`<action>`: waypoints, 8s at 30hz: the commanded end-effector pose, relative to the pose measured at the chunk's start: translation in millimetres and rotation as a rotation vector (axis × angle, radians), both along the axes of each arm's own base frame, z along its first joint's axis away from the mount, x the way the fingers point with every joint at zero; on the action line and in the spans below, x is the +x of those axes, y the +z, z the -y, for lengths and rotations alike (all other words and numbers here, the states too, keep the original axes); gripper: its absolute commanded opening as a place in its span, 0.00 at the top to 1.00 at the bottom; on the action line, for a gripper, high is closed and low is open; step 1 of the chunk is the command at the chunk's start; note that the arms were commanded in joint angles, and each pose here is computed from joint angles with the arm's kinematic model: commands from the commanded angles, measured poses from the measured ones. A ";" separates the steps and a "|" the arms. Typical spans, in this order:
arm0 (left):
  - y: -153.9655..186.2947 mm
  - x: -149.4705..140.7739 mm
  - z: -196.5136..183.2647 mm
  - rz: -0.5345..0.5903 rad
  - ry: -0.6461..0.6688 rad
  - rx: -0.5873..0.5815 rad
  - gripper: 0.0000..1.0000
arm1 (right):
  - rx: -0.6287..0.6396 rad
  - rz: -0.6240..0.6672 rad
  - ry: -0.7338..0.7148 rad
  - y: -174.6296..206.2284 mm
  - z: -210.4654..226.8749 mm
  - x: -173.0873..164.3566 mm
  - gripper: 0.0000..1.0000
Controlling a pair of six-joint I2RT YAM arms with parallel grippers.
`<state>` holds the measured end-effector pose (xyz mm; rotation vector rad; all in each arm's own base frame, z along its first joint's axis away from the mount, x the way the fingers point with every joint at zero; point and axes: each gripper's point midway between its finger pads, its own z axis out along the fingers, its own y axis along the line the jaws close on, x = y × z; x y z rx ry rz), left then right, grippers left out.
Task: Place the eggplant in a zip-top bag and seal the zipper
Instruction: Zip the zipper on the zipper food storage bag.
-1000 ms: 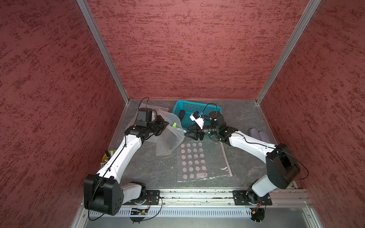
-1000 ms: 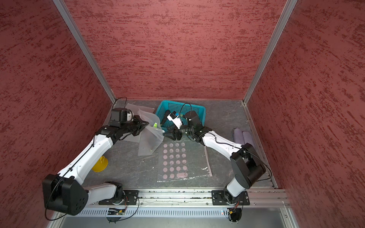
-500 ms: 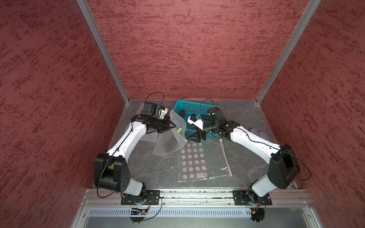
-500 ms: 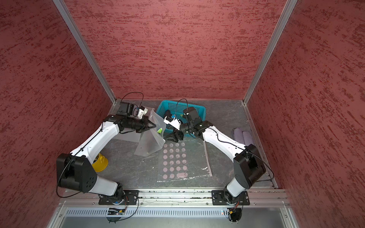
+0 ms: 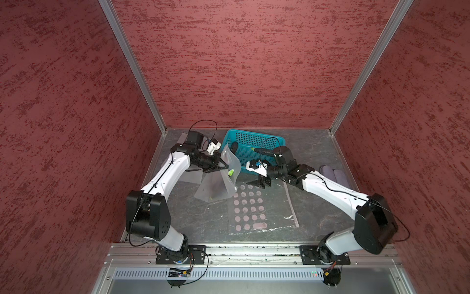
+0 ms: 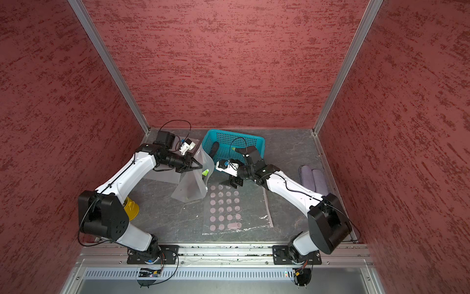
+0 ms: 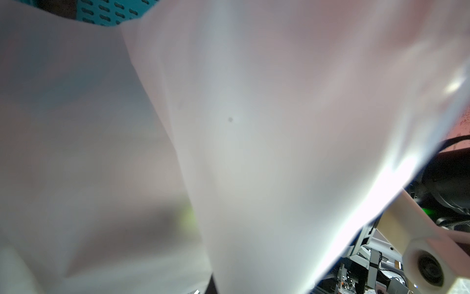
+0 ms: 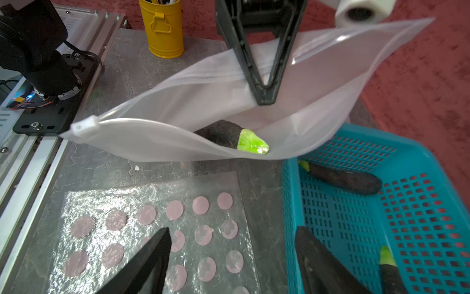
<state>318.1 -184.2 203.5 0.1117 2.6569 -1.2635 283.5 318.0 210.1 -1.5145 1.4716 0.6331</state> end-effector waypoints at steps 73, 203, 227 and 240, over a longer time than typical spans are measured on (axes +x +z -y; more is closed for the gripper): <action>81.1 -31.1 -27.9 0.937 0.183 0.132 0.19 | -0.006 -0.529 -0.223 30.3 -107.5 73.8 1.00; 70.7 -56.8 1.1 0.742 -0.198 0.008 1.00 | 0.039 -0.344 0.367 91.4 -83.7 -8.5 0.82; 66.9 -58.0 -0.2 0.733 -0.190 0.008 1.00 | 0.006 -0.374 0.342 82.8 -83.7 -4.7 0.91; 69.7 -56.8 -1.6 0.736 -0.201 0.017 0.86 | -0.012 -0.387 0.327 76.1 -84.4 -2.3 0.93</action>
